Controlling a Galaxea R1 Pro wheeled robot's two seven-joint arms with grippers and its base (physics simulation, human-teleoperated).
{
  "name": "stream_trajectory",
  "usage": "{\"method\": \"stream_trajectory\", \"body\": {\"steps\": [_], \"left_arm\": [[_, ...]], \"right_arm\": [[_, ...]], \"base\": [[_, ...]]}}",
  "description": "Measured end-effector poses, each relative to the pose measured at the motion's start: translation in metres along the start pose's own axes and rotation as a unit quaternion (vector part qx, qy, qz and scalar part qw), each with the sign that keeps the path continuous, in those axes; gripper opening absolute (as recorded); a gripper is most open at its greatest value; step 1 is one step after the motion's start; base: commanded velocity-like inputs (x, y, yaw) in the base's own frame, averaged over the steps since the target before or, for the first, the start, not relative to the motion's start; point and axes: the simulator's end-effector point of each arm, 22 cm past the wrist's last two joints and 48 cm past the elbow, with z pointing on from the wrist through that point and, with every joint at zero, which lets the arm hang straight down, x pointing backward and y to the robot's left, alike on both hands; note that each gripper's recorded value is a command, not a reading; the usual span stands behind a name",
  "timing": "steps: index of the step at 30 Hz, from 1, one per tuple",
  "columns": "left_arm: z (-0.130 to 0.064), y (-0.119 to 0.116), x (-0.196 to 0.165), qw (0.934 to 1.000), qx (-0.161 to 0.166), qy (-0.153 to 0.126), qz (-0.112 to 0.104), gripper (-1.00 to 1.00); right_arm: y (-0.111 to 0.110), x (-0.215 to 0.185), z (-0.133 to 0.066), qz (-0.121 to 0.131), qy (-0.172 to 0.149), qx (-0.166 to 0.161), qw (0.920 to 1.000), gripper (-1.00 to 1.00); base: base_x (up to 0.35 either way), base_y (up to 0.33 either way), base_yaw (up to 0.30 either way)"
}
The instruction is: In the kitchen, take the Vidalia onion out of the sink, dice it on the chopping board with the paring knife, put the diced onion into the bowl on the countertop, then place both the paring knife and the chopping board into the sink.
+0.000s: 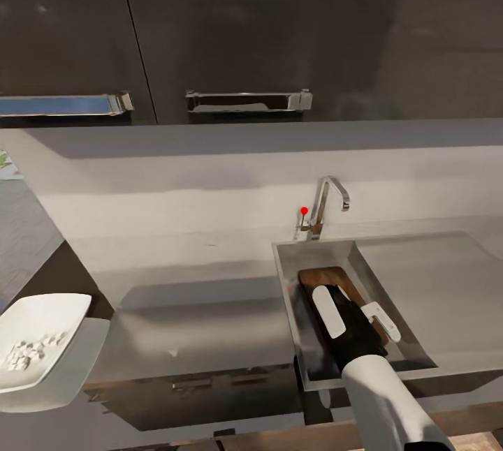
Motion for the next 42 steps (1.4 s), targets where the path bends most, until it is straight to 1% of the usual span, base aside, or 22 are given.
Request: {"method": "stream_trajectory", "body": {"steps": [6,9,10,11,13,14,15,16,17,18,19,20,21,22,23,25,26,28,31,36,39,42], "left_arm": [[0.000,0.000,0.000,1.0000,0.000,0.000,0.000,1.00],[0.000,0.000,0.000,1.0000,0.000,0.000,0.000,1.00],[0.000,0.000,0.000,1.0000,0.000,0.000,0.000,1.00],[0.000,0.000,0.000,1.0000,0.000,0.000,0.000,1.00],[0.000,0.000,0.000,1.0000,0.000,0.000,0.000,1.00],[0.000,0.000,0.000,1.0000,0.000,0.000,0.000,1.00],[0.000,0.000,0.000,1.0000,0.000,0.000,0.000,1.00],[0.000,0.000,0.000,1.0000,0.000,0.000,0.000,1.00],[0.000,0.000,0.000,1.0000,0.000,0.000,0.000,1.00],[0.000,0.000,0.000,1.0000,0.000,0.000,0.000,1.00],[0.000,0.000,0.000,1.0000,0.000,0.000,0.000,1.00],[0.000,0.000,0.000,1.0000,0.000,0.000,0.000,1.00],[0.000,0.000,0.000,1.0000,0.000,0.000,0.000,1.00],[0.000,0.000,0.000,1.0000,0.000,0.000,0.000,1.00],[0.000,0.000,0.000,1.0000,0.000,0.000,0.000,1.00],[0.000,0.000,0.000,1.0000,0.000,0.000,0.000,1.00],[0.000,0.000,0.000,1.0000,0.000,0.000,0.000,1.00],[0.000,0.000,0.000,1.0000,0.000,0.000,0.000,1.00],[0.000,0.000,0.000,1.0000,0.000,0.000,0.000,1.00],[0.000,0.001,0.000,1.0000,-0.001,0.000,0.001,1.00],[0.000,0.001,0.000,1.0000,-0.001,0.000,0.001,1.00],[0.000,0.002,0.000,1.0000,-0.001,0.000,0.001,1.00]], "right_arm": [[0.002,-0.001,-0.002,0.009,-0.003,-0.003,0.9999,1.00],[0.008,-0.008,-0.008,0.017,-0.008,-0.016,0.9997,1.00],[0.014,-0.014,-0.015,0.022,-0.013,-0.029,0.9993,1.00],[0.029,-0.027,-0.032,0.032,-0.027,-0.061,0.9973,1.00],[0.053,-0.050,-0.069,0.038,-0.052,-0.121,0.9905,1.00],[0.064,-0.060,-0.091,0.036,-0.063,-0.153,0.9855,1.00],[0.077,-0.074,-0.123,0.025,-0.077,-0.199,0.9766,1.00],[0.084,-0.083,-0.145,0.014,-0.086,-0.231,0.9691,1.00],[0.093,-0.093,-0.173,-0.005,-0.097,-0.274,0.9569,1.00],[0.099,-0.097,-0.189,-0.019,-0.102,-0.303,0.9473,1.00],[0.112,-0.097,-0.209,-0.046,-0.107,-0.347,0.9305,1.00],[0.125,-0.090,-0.224,-0.074,-0.106,-0.390,0.9116,1.00],[0.129,-0.086,-0.229,-0.084,-0.104,-0.405,0.9044,1.00],[0.134,-0.078,-0.234,-0.101,-0.101,-0.429,0.8919,1.00],[0.139,-0.069,-0.237,-0.119,-0.098,-0.455,0.8768,1.00],[0.141,-0.065,-0.234,-0.137,-0.101,-0.472,0.8649,1.00],[0.141,-0.064,-0.233,-0.141,-0.103,-0.476,0.8619,1.00],[0.143,-0.057,-0.240,-0.154,-0.109,-0.486,0.8533,1.00],[0.144,-0.043,-0.253,-0.176,-0.124,-0.503,0.8373,1.00],[0.142,-0.043,-0.253,-0.179,-0.152,-0.512,0.8264,1.00],[0.138,-0.030,-0.259,-0.190,-0.168,-0.526,0.8119,1.00],[0.134,-0.027,-0.263,-0.181,-0.196,-0.544,0.7960,1.00]], "base": [[0.000,0.000,0.000],[0.000,0.000,0.000],[0.000,0.000,0.000],[0.000,0.000,0.000],[0.000,0.000,0.000],[0.000,0.000,0.000],[0.000,0.000,0.000],[0.000,0.000,0.000],[0.000,0.000,0.000],[-0.016,0.000,0.000],[-0.080,0.005,0.000],[-0.103,0.016,0.000],[-0.143,0.044,0.000],[-0.182,0.072,0.000],[-0.197,0.083,0.000],[-0.212,0.095,0.000],[-0.218,0.099,0.000],[-0.220,0.101,0.000],[-0.235,0.107,0.000],[-0.261,0.131,0.000],[-0.269,0.143,0.000],[-0.270,0.145,0.000]]}}
